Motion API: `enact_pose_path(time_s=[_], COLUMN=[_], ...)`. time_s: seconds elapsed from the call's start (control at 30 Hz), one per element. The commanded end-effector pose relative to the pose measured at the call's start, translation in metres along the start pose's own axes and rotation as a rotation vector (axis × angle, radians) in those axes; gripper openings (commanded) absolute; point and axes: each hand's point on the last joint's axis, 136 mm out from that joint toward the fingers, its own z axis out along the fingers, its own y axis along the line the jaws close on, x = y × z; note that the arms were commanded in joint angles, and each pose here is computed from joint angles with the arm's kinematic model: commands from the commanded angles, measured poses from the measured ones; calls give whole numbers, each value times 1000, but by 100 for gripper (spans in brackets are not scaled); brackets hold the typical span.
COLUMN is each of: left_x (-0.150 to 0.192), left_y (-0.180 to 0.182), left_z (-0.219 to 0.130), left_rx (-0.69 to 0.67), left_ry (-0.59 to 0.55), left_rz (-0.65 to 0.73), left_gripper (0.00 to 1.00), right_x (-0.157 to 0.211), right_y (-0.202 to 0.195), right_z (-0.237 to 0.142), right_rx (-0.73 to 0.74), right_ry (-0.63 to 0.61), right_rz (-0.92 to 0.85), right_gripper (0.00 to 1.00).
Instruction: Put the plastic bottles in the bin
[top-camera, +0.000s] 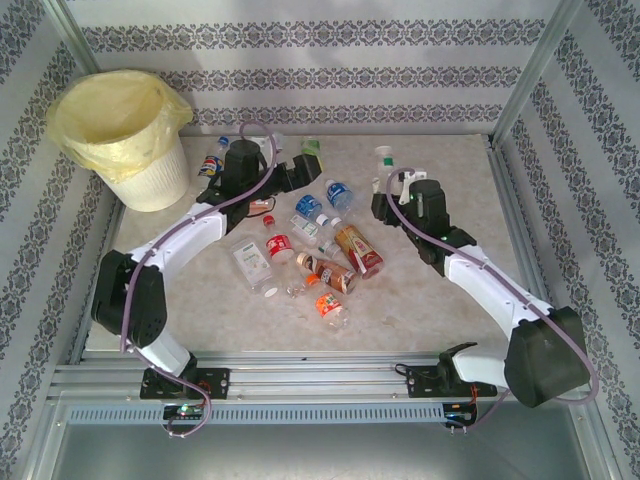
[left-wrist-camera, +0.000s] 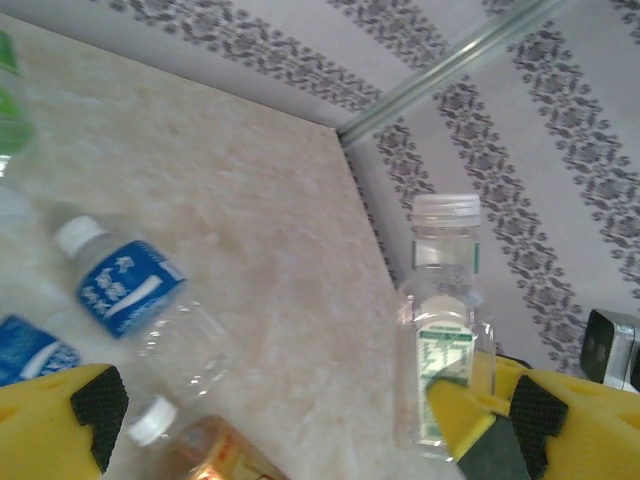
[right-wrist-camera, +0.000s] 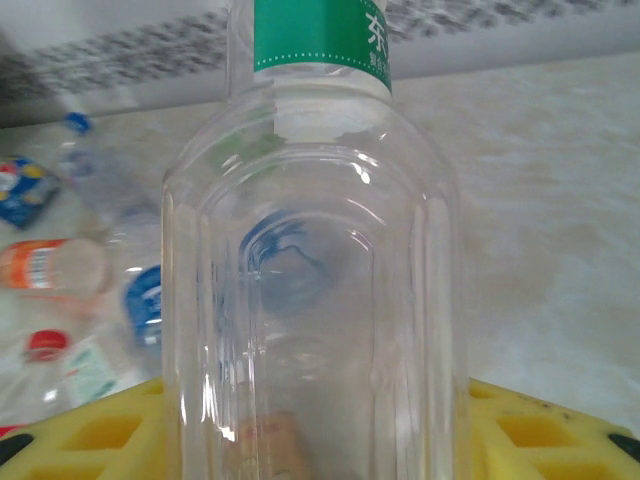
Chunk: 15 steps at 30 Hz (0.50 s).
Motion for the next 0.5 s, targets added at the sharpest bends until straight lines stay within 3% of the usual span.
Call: enact_pose_path(time_s=[0.0,0.17,0.3,0.4,0.47], left_x=[-7,-2,2,6,6], left_y=[-38,-35,-47,-44,-42], left_z=[5,16,29,37,41], left_rx=[129,-26,-16,-32,-40], left_ry=[8,-8,32,53,62], left_rz=[28,78,109,90,79], left_gripper=[100,100,100,95,87], right_x=[-16,-11,-8,-7,-7], right_y=[43,73,89,99,103], right_z=[-11,-13,-10,-10,-9], right_rx=[-200,-325,-374,-404,-410], right_ry=[-69,-42,-21,-17,-18], right_rz=[-73,-117,-131,-143,-145], right_gripper=[48,49,49,49,49])
